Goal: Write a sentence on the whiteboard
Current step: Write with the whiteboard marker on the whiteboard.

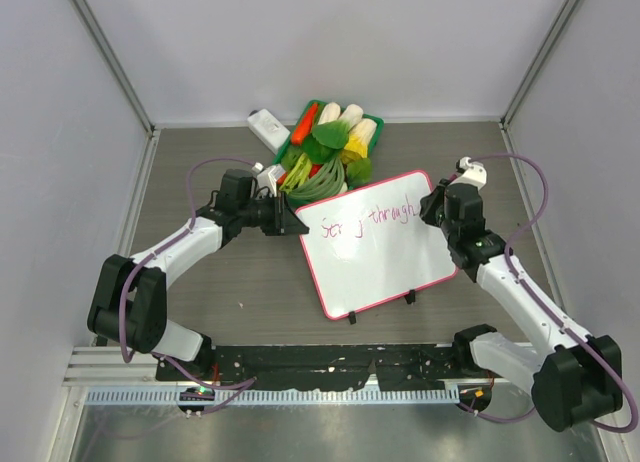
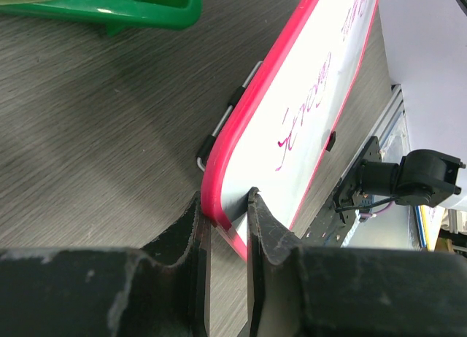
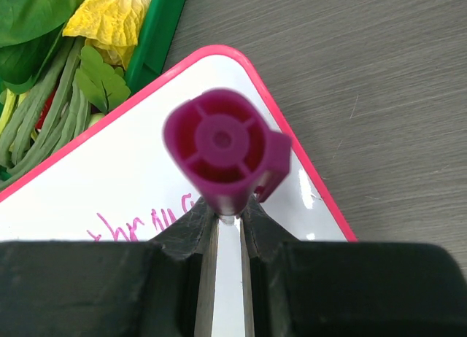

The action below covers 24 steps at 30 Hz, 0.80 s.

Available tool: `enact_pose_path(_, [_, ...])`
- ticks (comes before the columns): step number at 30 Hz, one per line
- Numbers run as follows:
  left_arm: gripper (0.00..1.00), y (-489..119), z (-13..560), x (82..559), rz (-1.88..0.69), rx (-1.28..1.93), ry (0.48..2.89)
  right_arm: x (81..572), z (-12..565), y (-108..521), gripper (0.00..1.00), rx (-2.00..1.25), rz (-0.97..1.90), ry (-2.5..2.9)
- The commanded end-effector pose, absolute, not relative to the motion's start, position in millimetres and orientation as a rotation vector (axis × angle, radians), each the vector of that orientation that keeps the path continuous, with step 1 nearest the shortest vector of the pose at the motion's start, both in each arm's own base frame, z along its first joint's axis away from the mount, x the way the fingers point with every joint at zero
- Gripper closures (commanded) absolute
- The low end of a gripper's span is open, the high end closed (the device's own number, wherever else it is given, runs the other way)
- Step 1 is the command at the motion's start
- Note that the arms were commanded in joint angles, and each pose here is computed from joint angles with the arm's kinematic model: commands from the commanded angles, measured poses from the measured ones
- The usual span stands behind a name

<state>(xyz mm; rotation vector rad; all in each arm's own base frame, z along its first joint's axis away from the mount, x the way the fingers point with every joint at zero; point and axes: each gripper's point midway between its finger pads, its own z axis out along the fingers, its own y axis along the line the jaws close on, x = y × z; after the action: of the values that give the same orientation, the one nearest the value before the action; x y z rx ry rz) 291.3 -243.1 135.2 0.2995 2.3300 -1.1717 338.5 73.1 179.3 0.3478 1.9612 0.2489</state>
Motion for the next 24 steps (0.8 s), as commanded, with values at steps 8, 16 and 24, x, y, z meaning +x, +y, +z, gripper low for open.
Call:
enact_pose_path(8, [1.00,-229.4,108.6,298.8,-0.943,0.397,2.362,328.5,265.1,83.3,0.99,0.295,0.397,1.766])
enact_pose_path(16, [1.00,-228.3,112.7,300.0,-0.935,0.394,2.353,312.9,264.4,95.8,0.98,0.201,0.466,1.773])
enact_pose_path(24, [0.93,-230.0,121.2,302.1,-0.929,0.389,2.341,297.0,264.1,108.5,0.99,0.137,0.531,1.769])
